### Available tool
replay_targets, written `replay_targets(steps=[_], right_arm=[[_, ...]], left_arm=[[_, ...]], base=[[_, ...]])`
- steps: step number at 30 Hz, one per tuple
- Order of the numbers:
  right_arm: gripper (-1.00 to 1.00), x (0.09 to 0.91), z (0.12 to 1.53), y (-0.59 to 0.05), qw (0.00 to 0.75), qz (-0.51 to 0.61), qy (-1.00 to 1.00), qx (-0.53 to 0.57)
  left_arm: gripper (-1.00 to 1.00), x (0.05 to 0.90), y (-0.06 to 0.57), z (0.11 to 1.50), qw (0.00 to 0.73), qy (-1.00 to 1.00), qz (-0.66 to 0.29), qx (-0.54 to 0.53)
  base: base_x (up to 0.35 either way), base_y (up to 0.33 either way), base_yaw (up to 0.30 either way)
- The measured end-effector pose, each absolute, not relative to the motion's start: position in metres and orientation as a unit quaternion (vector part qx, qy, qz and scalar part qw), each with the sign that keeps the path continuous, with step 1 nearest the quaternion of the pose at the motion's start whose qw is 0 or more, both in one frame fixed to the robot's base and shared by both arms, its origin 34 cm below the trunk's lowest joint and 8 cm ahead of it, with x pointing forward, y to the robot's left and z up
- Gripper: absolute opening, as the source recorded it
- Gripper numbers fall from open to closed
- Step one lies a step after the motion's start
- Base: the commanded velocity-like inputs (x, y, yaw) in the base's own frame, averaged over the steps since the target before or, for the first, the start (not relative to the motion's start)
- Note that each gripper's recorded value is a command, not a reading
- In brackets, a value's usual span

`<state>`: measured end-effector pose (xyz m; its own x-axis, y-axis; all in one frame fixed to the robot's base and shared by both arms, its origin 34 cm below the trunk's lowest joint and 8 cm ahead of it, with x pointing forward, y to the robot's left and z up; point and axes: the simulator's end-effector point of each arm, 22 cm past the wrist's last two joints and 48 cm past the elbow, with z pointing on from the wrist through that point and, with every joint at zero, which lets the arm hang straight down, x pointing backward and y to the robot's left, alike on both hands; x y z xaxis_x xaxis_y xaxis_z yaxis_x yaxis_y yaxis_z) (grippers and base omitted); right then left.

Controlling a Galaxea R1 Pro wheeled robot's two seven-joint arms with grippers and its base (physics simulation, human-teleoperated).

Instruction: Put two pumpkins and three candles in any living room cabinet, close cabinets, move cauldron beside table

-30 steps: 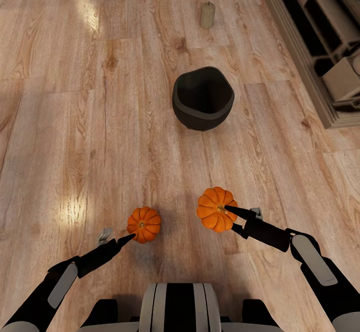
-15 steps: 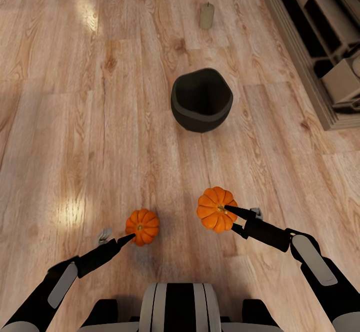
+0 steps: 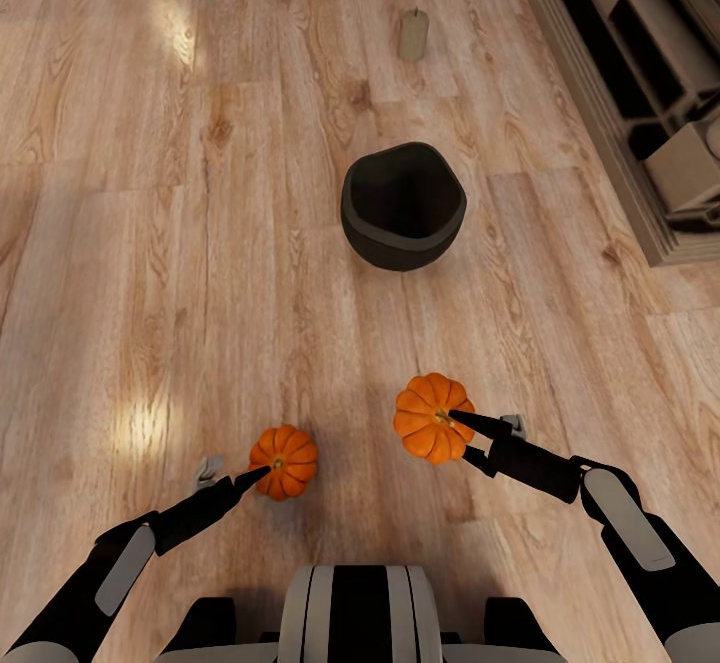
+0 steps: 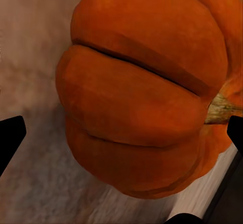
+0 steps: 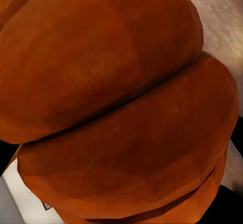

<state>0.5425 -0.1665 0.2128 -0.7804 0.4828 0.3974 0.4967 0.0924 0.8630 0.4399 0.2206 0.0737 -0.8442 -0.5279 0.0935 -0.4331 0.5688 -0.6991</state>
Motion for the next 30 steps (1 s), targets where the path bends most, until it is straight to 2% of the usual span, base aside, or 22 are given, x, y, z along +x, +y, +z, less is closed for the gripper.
replay_targets(steps=[22, 30], right_arm=[[-1.00, 0.5426, 0.2130, -0.1665, 0.006, -0.587, -0.739, -0.331], [-1.00, 0.5426, 0.2130, -0.1665, 0.006, -0.587, -0.739, -0.331]], left_arm=[[1.00, 0.4407, 0.2218, 0.0740, 0.064, 0.882, -0.377, -0.274], [1.00, 0.4410, 0.2221, 0.0741, 0.065, 0.882, -0.377, -0.275]], base=[[-0.026, -0.029, 0.000], [0.128, -0.033, 0.000]])
